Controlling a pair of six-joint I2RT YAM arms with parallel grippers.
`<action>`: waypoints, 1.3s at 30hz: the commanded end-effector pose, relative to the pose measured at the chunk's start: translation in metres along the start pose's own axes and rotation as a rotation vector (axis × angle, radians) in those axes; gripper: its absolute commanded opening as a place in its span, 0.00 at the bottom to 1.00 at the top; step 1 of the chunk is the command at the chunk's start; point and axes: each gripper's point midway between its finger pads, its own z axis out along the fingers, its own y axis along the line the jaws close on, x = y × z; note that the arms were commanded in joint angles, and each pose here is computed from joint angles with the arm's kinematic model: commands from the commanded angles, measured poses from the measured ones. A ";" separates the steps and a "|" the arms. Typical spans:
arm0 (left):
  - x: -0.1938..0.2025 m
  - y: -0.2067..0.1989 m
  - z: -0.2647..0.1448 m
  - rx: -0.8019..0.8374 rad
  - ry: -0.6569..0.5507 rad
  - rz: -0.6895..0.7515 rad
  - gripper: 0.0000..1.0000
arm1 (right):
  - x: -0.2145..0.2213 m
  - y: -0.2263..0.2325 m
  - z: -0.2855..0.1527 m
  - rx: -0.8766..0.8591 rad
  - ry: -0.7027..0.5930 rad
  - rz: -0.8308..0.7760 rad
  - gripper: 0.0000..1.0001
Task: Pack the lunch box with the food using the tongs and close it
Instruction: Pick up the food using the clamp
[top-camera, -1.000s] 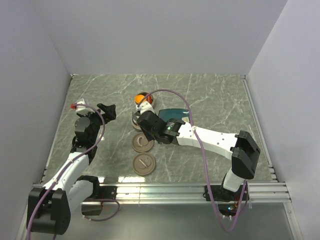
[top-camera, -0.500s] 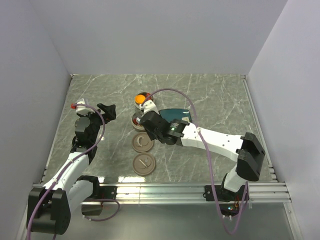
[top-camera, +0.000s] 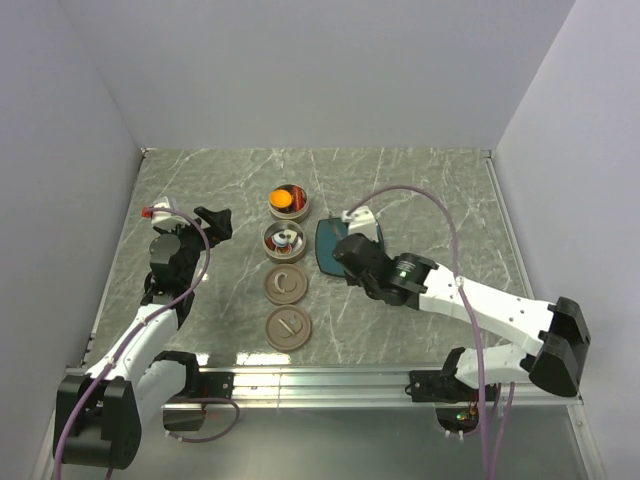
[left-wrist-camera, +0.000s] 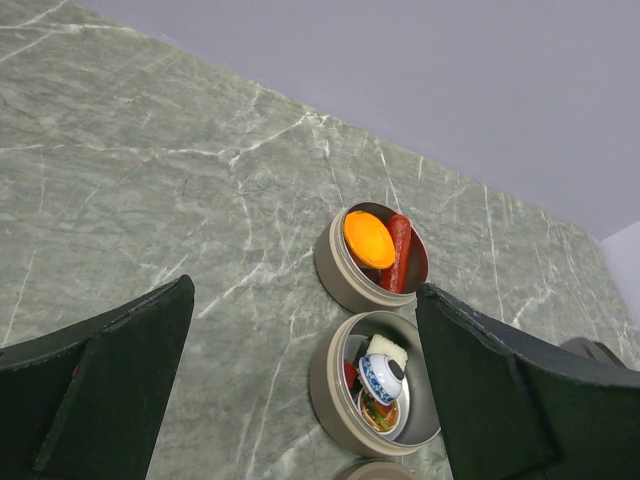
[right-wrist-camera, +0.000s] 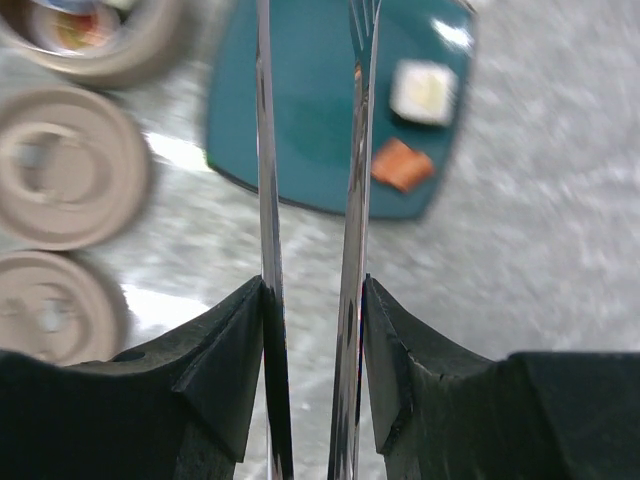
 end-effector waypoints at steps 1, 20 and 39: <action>-0.016 -0.009 0.003 0.026 -0.047 -0.005 0.99 | 0.009 -0.032 -0.002 0.088 -0.004 0.101 0.48; -0.015 -0.008 0.003 0.026 -0.043 -0.004 1.00 | 0.048 -0.063 0.011 0.190 0.080 0.127 0.52; -0.015 -0.008 0.004 0.026 -0.043 -0.006 0.99 | 0.058 -0.058 0.030 0.184 0.130 0.100 0.55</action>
